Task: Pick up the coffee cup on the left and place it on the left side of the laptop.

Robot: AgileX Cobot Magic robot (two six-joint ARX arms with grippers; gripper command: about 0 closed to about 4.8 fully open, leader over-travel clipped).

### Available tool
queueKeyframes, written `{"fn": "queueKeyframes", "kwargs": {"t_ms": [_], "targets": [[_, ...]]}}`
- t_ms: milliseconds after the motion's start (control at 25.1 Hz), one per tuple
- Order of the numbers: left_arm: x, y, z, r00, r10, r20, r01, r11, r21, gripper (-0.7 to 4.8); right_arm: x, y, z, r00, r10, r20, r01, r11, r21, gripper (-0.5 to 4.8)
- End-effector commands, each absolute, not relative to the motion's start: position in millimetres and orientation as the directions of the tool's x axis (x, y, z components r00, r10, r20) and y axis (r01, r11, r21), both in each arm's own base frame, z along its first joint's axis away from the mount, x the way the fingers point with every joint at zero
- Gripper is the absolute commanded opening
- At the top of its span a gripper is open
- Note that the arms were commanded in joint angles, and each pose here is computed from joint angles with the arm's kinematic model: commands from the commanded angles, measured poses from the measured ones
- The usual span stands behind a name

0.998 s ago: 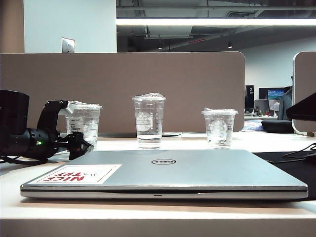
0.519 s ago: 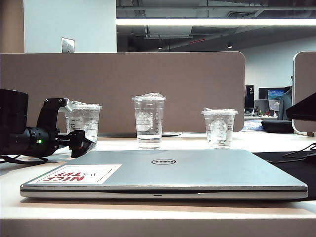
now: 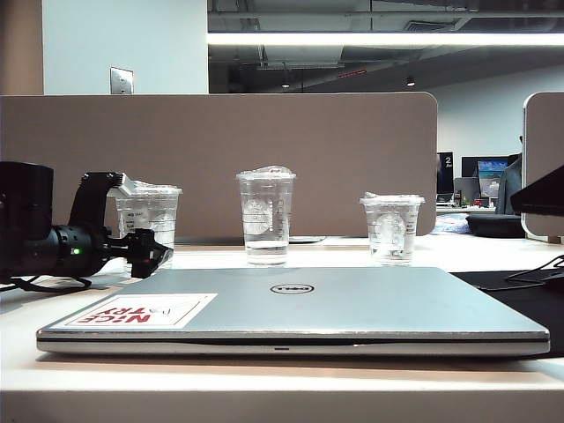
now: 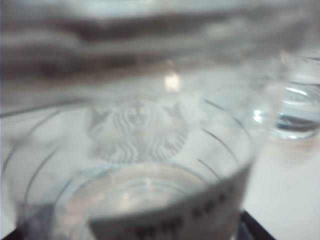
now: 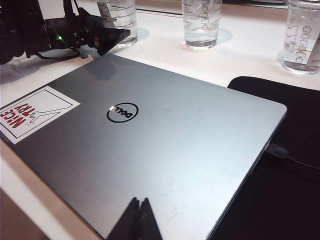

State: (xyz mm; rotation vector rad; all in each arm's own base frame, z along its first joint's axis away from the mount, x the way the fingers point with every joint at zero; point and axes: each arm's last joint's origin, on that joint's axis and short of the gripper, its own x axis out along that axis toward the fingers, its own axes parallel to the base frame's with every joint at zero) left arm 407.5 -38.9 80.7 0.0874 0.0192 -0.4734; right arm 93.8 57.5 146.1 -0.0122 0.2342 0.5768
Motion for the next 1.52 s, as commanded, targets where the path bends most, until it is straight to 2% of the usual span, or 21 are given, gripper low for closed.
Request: {"fn": "queueKeyframes", "kwargs": {"t_ms": [40,120,279,319,599,878,1038,1277,1516], "targets": [[416,-41,79,0.876,-0.482,-0.003,0.48,0.872,0.091,4.66,94,58,146,0.815,0.54,-0.211,-0.542,0.839,0.053,-0.05],[418,-41,77,0.876,-0.482,-0.003,0.48,0.873,0.084,4.65,94,58,146,0.815,0.54,-0.212,-0.542,0.839,0.054,-0.05],[419,-42,77,0.877,-0.48,-0.001,0.478,0.874,0.09,3.15,94,58,146,0.815,0.54,-0.212,-0.542,0.839,0.054,-0.05],[419,-42,77,0.877,-0.48,-0.001,0.478,0.874,0.09,2.98,94,58,146,0.815,0.54,-0.212,-0.542,0.839,0.054,-0.05],[419,-42,79,0.877,-0.481,0.017,0.477,0.874,0.096,2.98,94,58,146,0.815,0.54,-0.212,-0.542,0.839,0.054,-0.05],[412,-36,94,0.866,-0.483,0.127,0.474,0.876,0.093,2.98,94,58,146,0.815,0.54,-0.212,-0.542,0.839,0.053,-0.05],[382,-25,111,0.868,-0.484,0.109,0.466,0.871,0.156,2.99,94,58,146,0.815,0.54,-0.212,-0.542,0.839,0.053,-0.05],[329,-16,128,0.895,-0.44,0.076,0.426,0.892,0.149,2.99,94,58,146,0.815,0.54,-0.212,-0.542,0.839,0.054,-0.05],[283,-11,127,0.913,-0.408,0.023,0.402,0.906,0.129,2.99,94,58,146,0.815,0.539,-0.212,-0.541,0.839,0.053,-0.05]]}}
